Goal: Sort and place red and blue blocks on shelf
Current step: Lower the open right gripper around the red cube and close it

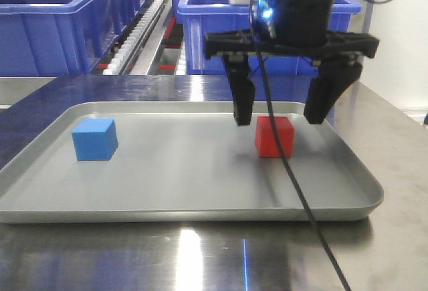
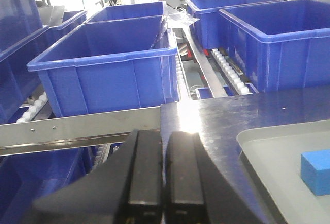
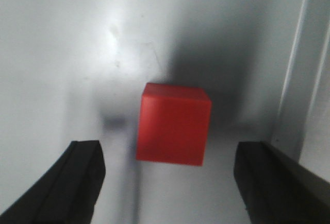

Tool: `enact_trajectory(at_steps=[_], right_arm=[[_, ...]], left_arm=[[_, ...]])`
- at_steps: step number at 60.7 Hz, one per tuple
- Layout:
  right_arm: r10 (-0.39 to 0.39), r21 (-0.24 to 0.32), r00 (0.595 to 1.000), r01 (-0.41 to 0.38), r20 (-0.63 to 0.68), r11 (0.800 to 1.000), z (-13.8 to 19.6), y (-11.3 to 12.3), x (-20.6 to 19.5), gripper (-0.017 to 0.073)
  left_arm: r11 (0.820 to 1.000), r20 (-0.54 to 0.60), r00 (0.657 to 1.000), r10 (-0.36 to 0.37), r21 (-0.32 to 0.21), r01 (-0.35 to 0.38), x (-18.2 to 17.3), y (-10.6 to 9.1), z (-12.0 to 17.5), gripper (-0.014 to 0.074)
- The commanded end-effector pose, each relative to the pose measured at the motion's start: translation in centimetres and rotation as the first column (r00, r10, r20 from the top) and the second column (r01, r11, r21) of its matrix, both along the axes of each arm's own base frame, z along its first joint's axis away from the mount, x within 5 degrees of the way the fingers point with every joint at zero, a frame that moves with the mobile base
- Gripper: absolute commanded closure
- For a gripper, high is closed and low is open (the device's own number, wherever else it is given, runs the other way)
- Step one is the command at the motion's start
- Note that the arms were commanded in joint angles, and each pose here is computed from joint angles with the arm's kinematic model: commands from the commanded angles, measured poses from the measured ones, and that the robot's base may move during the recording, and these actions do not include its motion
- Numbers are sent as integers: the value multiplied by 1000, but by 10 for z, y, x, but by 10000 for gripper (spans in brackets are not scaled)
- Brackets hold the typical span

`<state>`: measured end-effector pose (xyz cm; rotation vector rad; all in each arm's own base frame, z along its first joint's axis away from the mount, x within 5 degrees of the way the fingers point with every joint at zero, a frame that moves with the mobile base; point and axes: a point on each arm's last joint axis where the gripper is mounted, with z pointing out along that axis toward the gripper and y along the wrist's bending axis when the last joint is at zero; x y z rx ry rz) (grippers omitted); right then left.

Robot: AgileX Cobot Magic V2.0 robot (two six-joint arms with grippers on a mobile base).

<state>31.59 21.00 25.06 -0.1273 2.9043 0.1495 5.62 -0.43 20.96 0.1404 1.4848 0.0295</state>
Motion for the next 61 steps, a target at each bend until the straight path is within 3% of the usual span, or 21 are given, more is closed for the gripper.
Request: enact_trajectory(at_steps=[1,23,61], right_arm=[[1,32,997,-3,73,999,21,-1,3,-64],[-51,37,997,49,58,998,5,0,12,-64],[-51,48,995,47,80,998,5,1,15,-64]], left_arm=[[1000,83,997,-3,-12,4,-1,0,2,470],[1000,83,997,-3,-12,4,-1,0,2,470],[1000,83,997,-3,-12,4,-1,0,2,470]])
